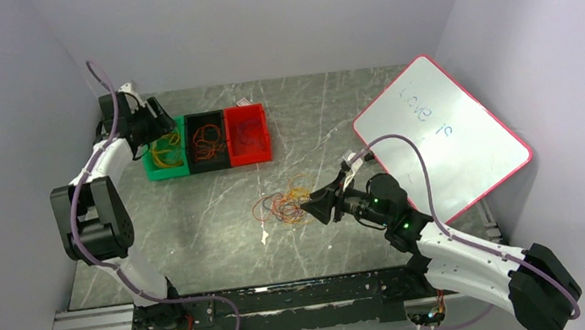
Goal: Untangle the cables
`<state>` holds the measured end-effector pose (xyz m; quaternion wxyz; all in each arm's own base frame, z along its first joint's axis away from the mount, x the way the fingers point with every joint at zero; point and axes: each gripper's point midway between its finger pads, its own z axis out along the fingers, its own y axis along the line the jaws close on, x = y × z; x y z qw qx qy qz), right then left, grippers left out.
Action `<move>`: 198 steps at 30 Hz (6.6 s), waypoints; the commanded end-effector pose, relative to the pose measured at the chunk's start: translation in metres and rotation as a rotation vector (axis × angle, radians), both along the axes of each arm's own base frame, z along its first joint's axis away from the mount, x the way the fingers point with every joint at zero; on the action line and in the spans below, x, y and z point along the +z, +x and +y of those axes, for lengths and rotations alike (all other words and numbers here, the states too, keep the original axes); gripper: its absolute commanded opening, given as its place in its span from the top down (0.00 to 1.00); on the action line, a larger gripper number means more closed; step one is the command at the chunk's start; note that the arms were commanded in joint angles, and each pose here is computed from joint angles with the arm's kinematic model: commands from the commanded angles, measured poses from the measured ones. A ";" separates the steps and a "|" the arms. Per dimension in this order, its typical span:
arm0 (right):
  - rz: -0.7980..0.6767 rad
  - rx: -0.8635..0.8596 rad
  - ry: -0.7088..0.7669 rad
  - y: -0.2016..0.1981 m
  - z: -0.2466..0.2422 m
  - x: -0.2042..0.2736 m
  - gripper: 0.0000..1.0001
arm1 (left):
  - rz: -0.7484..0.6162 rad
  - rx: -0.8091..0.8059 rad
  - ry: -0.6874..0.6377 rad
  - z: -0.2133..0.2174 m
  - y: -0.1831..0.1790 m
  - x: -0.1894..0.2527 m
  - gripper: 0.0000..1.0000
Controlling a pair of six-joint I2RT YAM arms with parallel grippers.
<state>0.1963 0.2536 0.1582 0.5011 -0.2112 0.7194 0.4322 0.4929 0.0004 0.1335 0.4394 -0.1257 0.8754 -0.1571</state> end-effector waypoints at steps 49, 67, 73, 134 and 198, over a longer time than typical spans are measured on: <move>0.009 0.028 0.011 -0.008 0.001 -0.003 0.48 | 0.073 0.084 0.181 -0.021 -0.032 -0.006 0.59; 0.013 0.029 0.005 -0.008 0.002 -0.007 0.48 | 0.121 0.086 0.188 0.006 -0.005 -0.025 0.93; 0.012 0.028 -0.002 -0.007 0.002 -0.008 0.48 | 0.158 0.028 0.128 0.000 0.007 -0.049 0.93; 0.018 0.034 0.011 -0.009 0.002 -0.006 0.48 | 0.180 0.039 0.200 0.012 -0.009 -0.027 0.64; 0.027 0.044 0.014 -0.010 0.004 -0.009 0.48 | 0.246 -0.024 0.198 -0.012 -0.063 -0.023 0.53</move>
